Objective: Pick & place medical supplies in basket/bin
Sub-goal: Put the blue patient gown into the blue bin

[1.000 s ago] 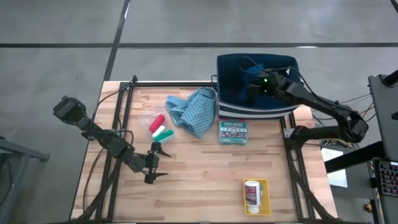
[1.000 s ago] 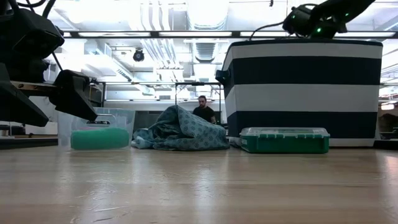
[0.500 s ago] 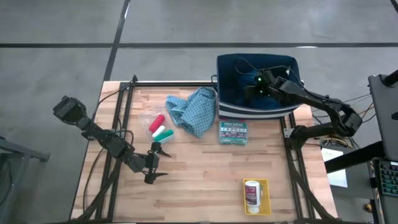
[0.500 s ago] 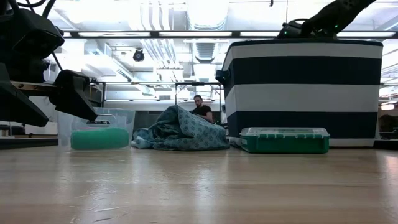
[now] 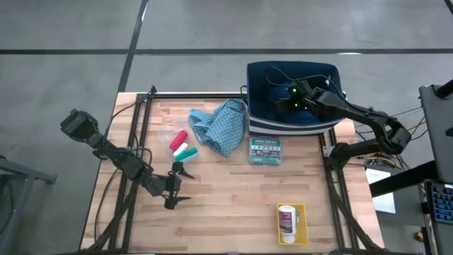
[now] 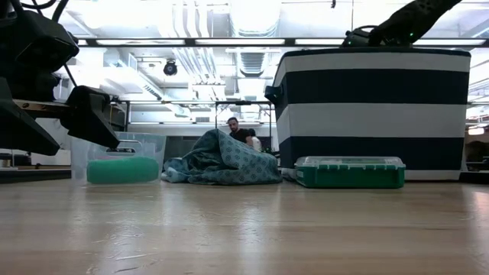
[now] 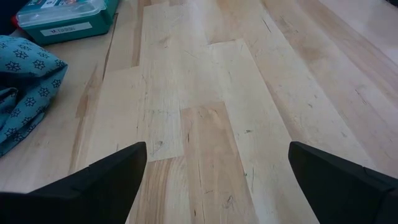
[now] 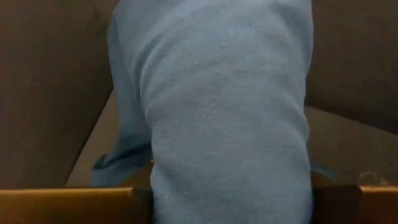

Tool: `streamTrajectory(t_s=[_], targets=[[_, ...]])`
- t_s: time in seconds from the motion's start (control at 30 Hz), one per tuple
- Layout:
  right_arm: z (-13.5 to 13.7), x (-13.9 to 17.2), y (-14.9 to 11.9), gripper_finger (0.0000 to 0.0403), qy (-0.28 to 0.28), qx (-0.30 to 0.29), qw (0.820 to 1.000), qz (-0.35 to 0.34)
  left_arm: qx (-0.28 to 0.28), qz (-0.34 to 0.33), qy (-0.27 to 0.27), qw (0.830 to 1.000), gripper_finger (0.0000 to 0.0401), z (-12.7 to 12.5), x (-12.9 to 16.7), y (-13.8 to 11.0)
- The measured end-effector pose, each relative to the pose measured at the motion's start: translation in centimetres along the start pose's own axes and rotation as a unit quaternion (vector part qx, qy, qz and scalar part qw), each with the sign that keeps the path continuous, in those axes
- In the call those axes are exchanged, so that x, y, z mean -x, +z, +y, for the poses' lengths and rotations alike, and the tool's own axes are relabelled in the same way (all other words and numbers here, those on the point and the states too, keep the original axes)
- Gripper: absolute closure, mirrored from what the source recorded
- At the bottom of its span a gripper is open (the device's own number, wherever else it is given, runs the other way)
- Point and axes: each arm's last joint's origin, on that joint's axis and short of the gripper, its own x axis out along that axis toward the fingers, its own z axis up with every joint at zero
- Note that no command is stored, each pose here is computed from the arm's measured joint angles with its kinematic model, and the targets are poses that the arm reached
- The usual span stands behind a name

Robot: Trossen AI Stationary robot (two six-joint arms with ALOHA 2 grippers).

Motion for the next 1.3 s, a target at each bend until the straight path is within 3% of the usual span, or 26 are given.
streamTrajectory(t_s=[0.2, 0.63, 1.3], targets=[[0.0, -0.7, -0.2, 0.0274, -0.009, 0.003, 1.000, 0.017, 0.000, 0.000, 0.000, 1.000, 0.0002, 0.0, 0.0, 0.0], [0.0, -5.3, -1.7, 0.0269, -0.051, 0.021, 0.993, 0.100, 0.000, 0.000, 0.000, 1.000, 0.0002, 0.0, 0.0, 0.0], [0.0, -7.4, -2.4, 0.0268, -0.069, 0.028, 0.990, 0.123, 0.000, 0.000, 0.000, 1.000, 0.0002, 0.0, 0.0, 0.0]])
